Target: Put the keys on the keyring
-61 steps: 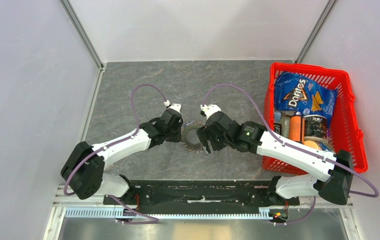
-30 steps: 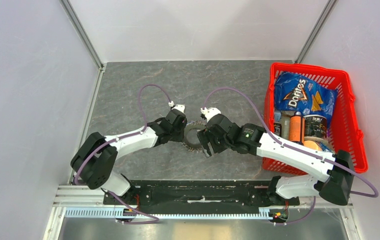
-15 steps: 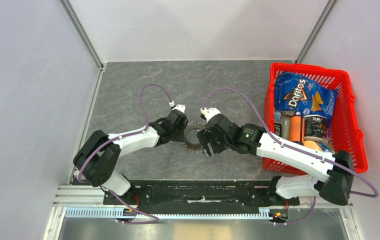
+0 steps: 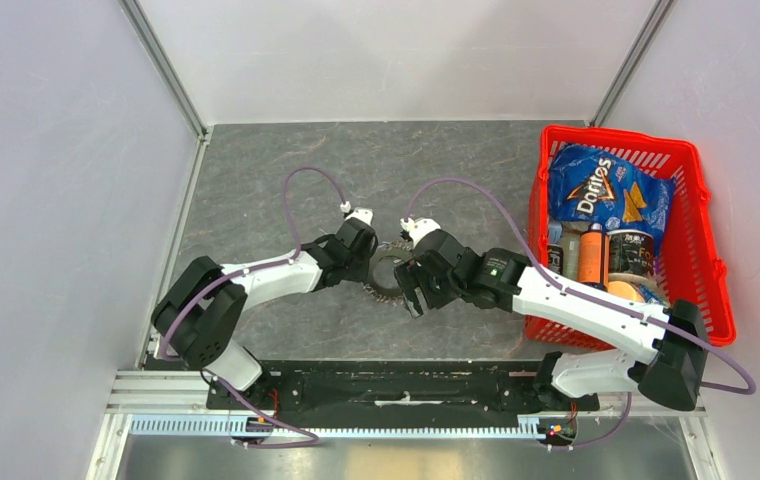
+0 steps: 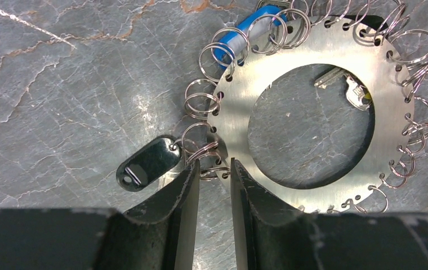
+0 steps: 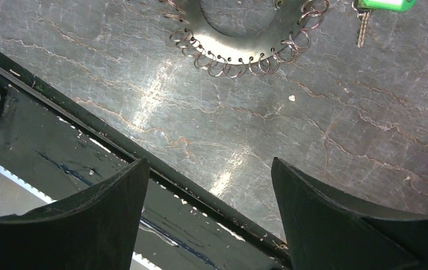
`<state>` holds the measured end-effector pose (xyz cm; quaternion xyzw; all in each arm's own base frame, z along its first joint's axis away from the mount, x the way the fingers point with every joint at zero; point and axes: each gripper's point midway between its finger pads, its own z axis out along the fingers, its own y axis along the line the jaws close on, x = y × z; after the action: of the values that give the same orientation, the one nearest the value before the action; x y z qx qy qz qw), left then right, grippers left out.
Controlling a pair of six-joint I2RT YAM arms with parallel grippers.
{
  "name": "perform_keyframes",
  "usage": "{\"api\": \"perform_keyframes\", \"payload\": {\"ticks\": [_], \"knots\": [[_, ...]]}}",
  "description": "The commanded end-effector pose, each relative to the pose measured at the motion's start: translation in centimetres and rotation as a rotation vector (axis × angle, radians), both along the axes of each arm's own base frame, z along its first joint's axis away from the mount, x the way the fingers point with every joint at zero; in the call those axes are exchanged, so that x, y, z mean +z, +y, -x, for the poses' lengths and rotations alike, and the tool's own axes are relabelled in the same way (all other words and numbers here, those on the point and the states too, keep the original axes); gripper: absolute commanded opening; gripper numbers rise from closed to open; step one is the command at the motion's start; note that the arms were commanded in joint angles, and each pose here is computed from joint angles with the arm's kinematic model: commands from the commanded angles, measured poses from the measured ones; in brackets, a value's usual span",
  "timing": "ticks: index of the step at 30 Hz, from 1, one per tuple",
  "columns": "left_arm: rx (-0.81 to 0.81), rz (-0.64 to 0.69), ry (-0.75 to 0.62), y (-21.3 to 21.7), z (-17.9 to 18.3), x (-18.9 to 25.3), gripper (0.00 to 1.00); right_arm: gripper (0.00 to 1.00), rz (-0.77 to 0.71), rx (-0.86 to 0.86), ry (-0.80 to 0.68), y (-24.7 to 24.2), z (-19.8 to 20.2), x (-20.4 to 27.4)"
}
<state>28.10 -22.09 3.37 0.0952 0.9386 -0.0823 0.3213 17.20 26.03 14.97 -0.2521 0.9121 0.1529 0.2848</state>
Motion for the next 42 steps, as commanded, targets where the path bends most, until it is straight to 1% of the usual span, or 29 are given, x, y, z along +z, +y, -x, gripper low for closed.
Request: {"api": "perform_keyframes", "payload": {"ticks": [1,13,20,29,38,42], "knots": [[-0.011,0.006,-0.068,-1.1,-2.0,1.2,0.33,0.87,-0.041,-0.002,-0.009,0.4,0.2,0.6],[-0.013,0.002,-0.061,-1.0,-1.8,0.7,0.33,0.87,-0.044,-0.002,0.0,0.3,0.5,0.4],[-0.013,0.021,-0.043,-0.6,-0.7,0.6,0.33,0.87,-0.042,0.001,0.001,0.3,0.6,0.4],[-0.018,0.043,-0.018,0.1,0.9,0.2,0.25,0.87,-0.039,-0.003,-0.005,0.4,0.4,0.5],[-0.045,0.173,0.037,-1.1,3.1,0.2,0.18,0.87,-0.031,-0.008,-0.005,0.2,0.4,0.4],[-0.043,0.237,0.049,-1.1,4.4,0.3,0.17,0.87,-0.033,-0.011,-0.006,0.1,0.4,0.5]]}}
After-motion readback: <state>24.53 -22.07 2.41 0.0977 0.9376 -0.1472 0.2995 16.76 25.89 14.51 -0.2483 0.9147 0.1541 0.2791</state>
